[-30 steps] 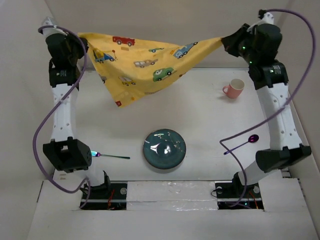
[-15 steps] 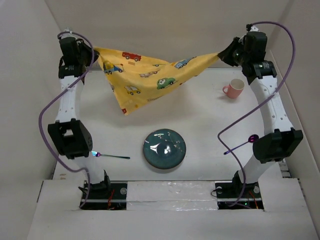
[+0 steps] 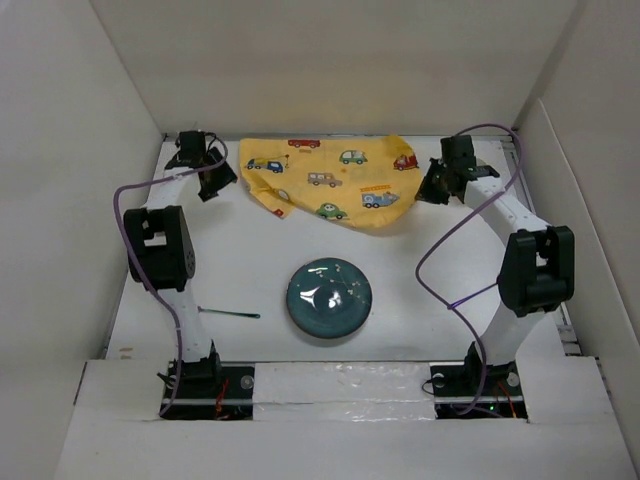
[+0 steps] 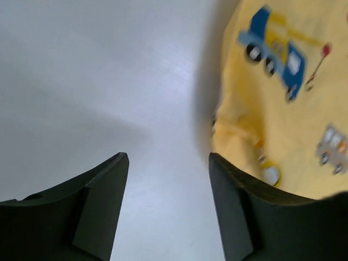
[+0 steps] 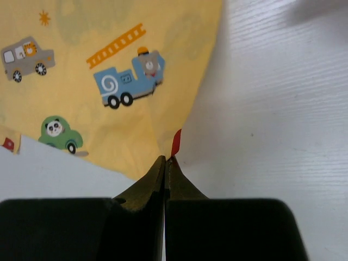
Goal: Set the dinner table for one person
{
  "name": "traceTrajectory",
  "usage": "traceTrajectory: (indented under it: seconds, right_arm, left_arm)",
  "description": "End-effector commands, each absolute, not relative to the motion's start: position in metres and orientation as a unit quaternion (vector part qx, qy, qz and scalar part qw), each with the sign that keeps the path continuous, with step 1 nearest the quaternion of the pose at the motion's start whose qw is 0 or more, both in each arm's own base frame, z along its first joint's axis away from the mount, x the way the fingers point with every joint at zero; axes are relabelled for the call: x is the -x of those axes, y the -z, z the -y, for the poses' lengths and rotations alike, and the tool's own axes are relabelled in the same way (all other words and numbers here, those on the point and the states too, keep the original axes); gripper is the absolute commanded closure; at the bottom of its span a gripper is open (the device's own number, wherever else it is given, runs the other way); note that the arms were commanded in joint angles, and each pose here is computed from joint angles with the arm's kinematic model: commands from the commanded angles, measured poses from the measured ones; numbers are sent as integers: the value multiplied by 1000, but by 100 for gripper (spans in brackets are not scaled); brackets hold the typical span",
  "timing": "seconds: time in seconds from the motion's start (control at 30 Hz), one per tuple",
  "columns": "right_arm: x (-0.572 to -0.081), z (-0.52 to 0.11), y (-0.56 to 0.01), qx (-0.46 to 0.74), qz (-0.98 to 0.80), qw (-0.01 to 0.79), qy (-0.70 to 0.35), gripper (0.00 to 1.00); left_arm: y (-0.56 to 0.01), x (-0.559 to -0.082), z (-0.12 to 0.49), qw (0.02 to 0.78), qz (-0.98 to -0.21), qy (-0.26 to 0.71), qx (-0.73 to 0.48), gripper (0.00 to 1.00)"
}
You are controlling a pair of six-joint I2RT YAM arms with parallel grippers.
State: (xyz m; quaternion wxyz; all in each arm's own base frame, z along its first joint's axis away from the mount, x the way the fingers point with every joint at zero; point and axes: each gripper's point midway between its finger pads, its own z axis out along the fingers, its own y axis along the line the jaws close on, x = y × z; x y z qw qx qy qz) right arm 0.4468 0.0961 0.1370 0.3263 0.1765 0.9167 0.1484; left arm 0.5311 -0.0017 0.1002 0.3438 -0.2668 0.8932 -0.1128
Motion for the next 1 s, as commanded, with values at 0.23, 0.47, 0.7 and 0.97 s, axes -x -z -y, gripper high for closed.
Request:
traceTrajectory:
  seconds: [0.23,0.47,0.7,0.97]
  right_arm:
    - [-491,-99,-198,-171,-882,410,-157,100]
    - [-482,-107,-211,-155,-873,423,-185,100]
    - [-465,-112,-212,-139,-873,420,-204,100]
    - [-456,-113,-211,-137,-877,413,-205,100]
  left_arm:
    - [-137,-457,104,401,-892,102,181,56]
    - [-90,-458,134,366,-903,99,202,45]
    - [-61,-466,137,352,-909,54,218,51]
    - [-26,-463,136,319,-919,35,228,55]
